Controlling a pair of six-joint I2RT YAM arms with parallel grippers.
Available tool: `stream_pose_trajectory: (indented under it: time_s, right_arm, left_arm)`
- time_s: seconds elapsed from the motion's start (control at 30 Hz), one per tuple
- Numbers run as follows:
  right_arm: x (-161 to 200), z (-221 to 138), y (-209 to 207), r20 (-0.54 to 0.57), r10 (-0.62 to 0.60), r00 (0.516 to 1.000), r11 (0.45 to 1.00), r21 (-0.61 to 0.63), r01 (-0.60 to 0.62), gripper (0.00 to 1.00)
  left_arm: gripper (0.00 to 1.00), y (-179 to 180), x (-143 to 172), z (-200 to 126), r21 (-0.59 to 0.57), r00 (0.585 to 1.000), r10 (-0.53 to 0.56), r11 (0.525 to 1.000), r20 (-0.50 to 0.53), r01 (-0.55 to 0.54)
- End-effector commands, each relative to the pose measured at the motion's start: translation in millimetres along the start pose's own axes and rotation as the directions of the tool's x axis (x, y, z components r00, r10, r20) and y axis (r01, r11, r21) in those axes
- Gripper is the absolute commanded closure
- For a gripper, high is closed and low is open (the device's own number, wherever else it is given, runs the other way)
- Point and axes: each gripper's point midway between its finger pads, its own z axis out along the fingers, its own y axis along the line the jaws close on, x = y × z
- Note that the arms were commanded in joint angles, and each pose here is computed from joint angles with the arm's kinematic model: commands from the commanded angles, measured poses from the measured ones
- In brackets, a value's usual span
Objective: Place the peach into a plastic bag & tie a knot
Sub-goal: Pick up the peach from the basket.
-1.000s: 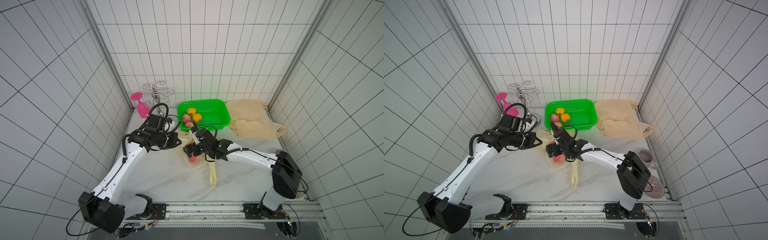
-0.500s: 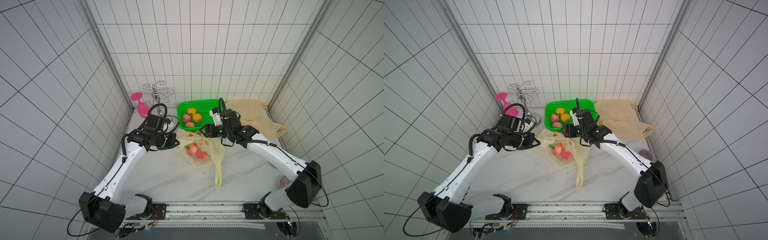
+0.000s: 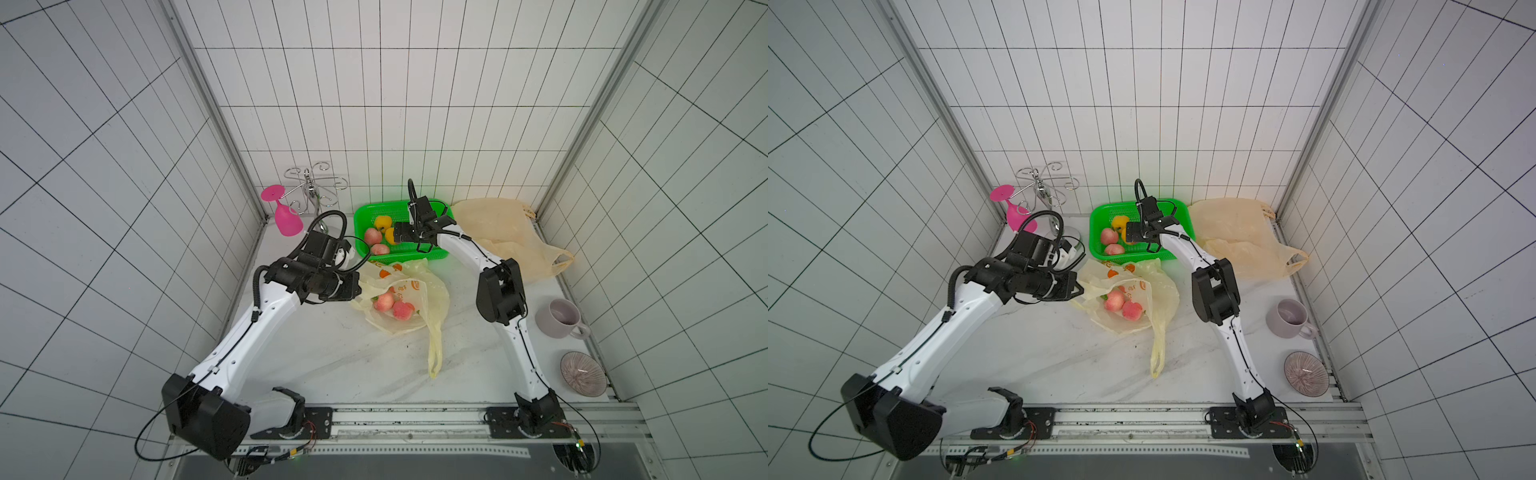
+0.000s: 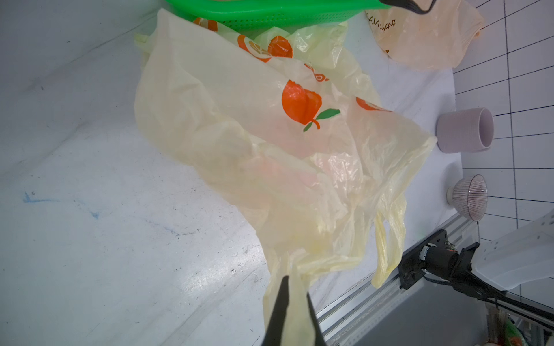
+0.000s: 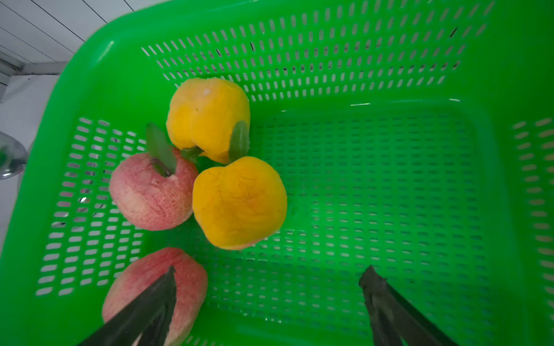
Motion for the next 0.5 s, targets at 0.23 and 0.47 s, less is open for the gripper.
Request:
stream_pose_trajectory:
  time_s: [0.23, 0.47]
  right_arm:
    - [-29, 26, 27, 0.127, 0.007, 0.992, 0.998, -0.056, 0.0, 0.05]
    - [-39, 43, 23, 0.193, 0.017, 0.981, 0.998, -0.061, -0.005, 0.12]
  left_arm:
    - [1.0, 10, 12, 25, -0.045, 0.997, 0.019, 0.999, -0.079, -0.023]
    - [1.0, 5, 13, 29, -0.027, 0.995, 0.019, 0.999, -0.097, -0.022]
